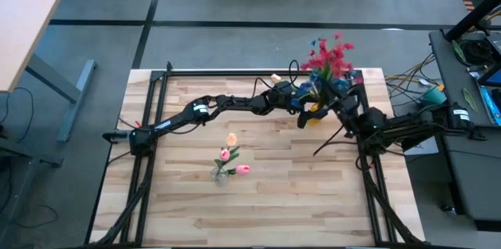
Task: Sort flowers into vase by color
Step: Put the red flowers into the yellow vase
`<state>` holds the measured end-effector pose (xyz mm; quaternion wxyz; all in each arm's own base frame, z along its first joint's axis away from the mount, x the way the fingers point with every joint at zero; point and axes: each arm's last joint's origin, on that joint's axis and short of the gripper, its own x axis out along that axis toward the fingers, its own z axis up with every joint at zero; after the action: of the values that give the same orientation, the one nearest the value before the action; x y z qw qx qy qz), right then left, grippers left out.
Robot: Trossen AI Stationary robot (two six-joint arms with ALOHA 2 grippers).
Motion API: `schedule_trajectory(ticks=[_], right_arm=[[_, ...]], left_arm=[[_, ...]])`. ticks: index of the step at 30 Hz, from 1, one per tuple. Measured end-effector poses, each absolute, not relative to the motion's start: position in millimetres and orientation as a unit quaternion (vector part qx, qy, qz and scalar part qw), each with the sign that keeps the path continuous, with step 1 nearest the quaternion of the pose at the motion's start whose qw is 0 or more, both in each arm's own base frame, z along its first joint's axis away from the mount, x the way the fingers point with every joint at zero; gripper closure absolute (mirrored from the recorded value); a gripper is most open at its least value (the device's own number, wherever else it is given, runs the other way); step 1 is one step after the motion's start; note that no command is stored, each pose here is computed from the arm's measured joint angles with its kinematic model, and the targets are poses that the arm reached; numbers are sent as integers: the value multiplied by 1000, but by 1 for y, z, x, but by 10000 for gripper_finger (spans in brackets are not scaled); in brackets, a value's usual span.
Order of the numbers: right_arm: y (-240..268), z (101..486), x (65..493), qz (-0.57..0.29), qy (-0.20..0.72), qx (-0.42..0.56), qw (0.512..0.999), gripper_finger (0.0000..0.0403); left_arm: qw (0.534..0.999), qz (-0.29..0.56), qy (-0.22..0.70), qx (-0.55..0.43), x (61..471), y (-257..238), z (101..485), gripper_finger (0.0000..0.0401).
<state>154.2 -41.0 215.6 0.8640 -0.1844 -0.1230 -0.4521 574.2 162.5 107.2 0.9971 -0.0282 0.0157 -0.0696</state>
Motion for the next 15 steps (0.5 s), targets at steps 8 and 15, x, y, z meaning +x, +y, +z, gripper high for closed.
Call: schedule_trajectory(ticks=[8,15], right_arm=[[-43,206,157,-462,-81,-162,868,394],[-41,210,155,-466,-92,-153,866,379]], left_arm=[[997,-70,16,-28,574,162,107,139],[997,-70,16,-28,574,162,107,139]])
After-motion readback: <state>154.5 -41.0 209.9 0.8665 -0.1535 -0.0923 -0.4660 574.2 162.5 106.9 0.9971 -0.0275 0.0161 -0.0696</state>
